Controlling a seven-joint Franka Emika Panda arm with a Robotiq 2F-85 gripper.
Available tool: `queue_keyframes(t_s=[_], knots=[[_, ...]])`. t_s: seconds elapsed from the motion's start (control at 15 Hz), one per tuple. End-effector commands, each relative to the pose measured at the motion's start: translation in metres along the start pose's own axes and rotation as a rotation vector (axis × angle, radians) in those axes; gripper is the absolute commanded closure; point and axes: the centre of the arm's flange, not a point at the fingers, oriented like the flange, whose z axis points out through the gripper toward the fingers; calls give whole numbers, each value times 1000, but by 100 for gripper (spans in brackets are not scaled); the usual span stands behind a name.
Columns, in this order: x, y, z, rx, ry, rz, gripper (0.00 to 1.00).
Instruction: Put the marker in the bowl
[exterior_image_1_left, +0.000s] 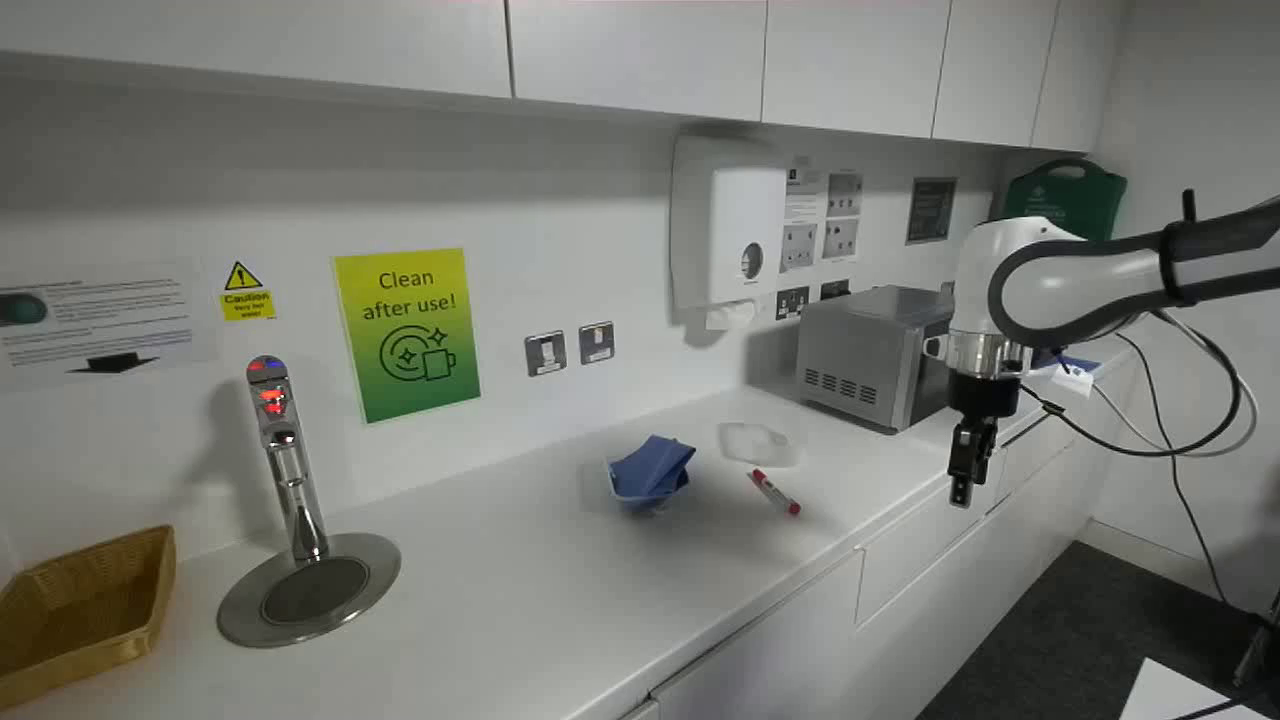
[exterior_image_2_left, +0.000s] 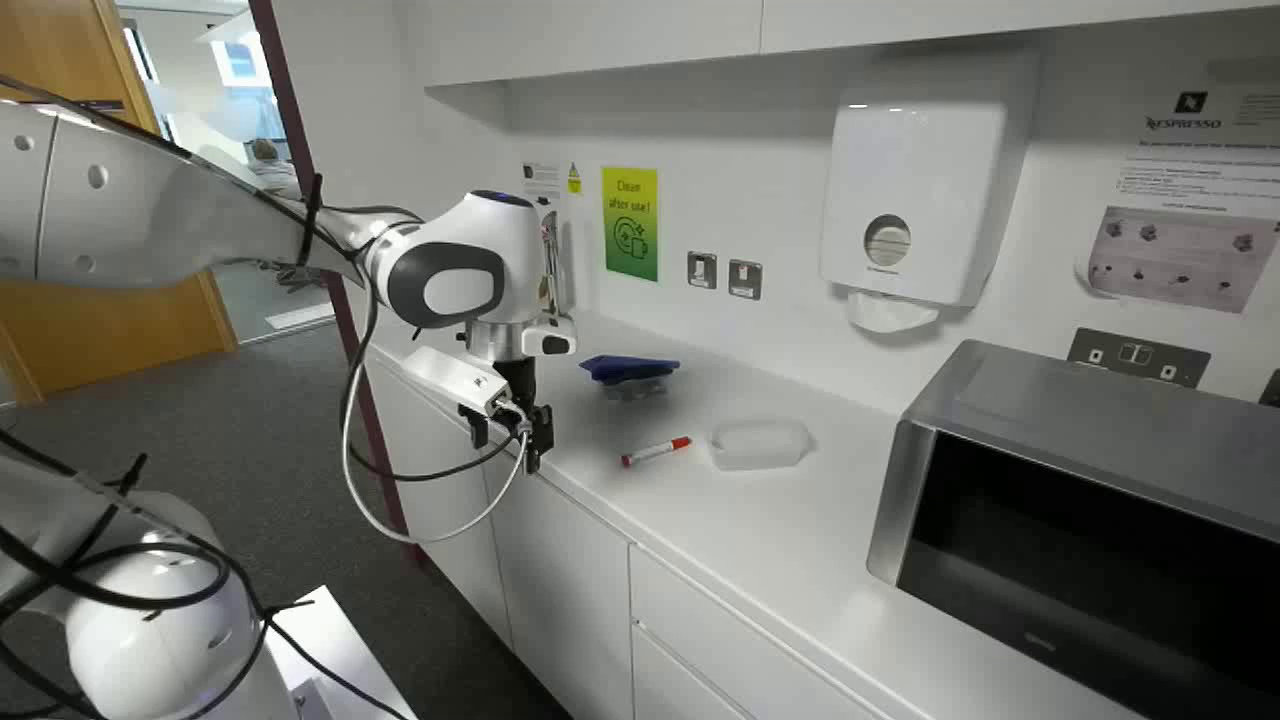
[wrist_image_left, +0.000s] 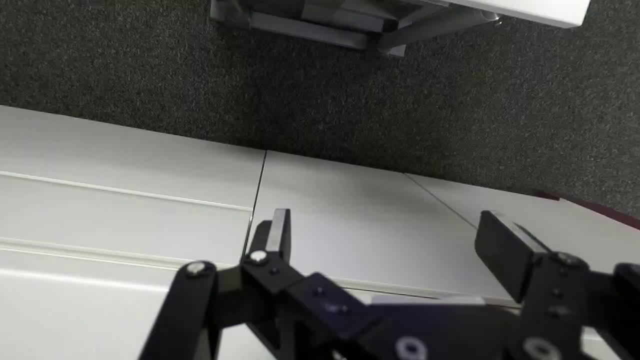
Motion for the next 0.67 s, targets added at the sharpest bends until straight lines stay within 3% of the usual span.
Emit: queue_keyframes(t_s=[0.0,0.47,0.6], knots=[[0,0,0,0,-1,0,0],[0,0,1,0,-1,0,0],[8,-1,-1,4,39,58,0]])
